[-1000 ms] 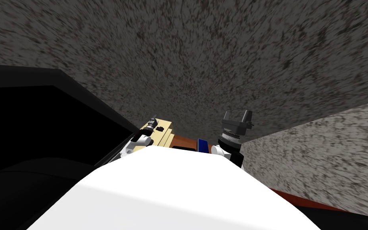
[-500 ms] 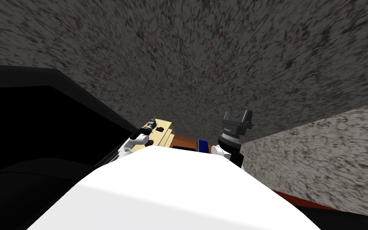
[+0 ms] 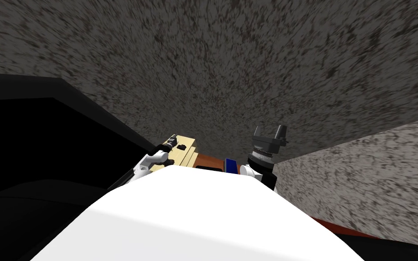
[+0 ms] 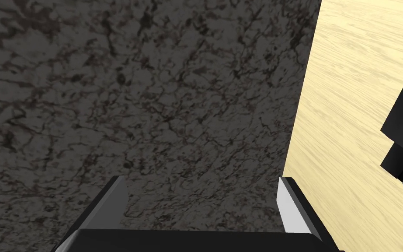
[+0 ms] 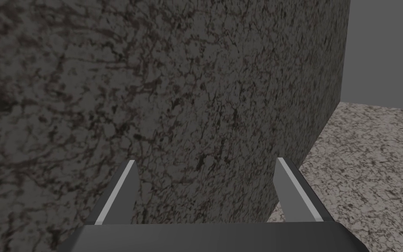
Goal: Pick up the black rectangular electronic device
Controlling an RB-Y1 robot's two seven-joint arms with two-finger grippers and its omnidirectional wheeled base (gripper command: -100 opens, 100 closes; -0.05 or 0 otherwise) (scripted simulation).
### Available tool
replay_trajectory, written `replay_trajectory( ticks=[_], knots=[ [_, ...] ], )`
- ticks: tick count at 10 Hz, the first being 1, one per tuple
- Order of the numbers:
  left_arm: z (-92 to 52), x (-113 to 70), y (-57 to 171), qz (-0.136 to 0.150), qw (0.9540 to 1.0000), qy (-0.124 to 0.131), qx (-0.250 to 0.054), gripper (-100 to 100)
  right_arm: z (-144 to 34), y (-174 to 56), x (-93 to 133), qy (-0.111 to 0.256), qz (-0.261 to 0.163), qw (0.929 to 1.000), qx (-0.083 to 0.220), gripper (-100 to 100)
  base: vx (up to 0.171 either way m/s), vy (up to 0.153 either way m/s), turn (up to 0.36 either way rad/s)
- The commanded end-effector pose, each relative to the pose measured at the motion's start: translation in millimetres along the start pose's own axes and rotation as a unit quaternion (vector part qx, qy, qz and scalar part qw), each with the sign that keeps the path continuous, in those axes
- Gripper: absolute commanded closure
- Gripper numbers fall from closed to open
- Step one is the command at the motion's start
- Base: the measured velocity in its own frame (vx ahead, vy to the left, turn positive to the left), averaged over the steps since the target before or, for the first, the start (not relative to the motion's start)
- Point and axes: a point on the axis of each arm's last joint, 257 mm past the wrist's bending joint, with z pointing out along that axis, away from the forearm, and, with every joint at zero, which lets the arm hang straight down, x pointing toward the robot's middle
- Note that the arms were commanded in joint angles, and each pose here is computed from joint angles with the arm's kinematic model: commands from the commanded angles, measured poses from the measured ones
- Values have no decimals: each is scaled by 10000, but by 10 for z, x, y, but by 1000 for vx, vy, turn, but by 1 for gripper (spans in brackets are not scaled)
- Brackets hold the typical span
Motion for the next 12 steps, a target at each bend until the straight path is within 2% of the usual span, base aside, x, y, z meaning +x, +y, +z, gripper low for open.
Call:
replay_trajectory(
  ticks=[1, 6, 7, 12],
  knots=[
    [27, -94, 124, 7, 9996, -2, -278, -100, 0, 0, 0, 0, 0, 10000, 0, 0, 25, 9, -2],
    [45, -219, 467, 21, 9946, 42, -1036, -100, 0, 0, 0, 0, 0, 10000, 0, 0, 25, 12, -3],
    [61, -285, 527, 33, 9928, 49, -1199, -100, 0, 0, 0, 0, 0, 10000, 0, 0, 32, 15, -3],
    [10, -372, 841, 59, 9813, 130, -1921, -100, 0, 0, 0, 0, 0, 10000, 0, 0, 31, 14, -5]
  ],
)
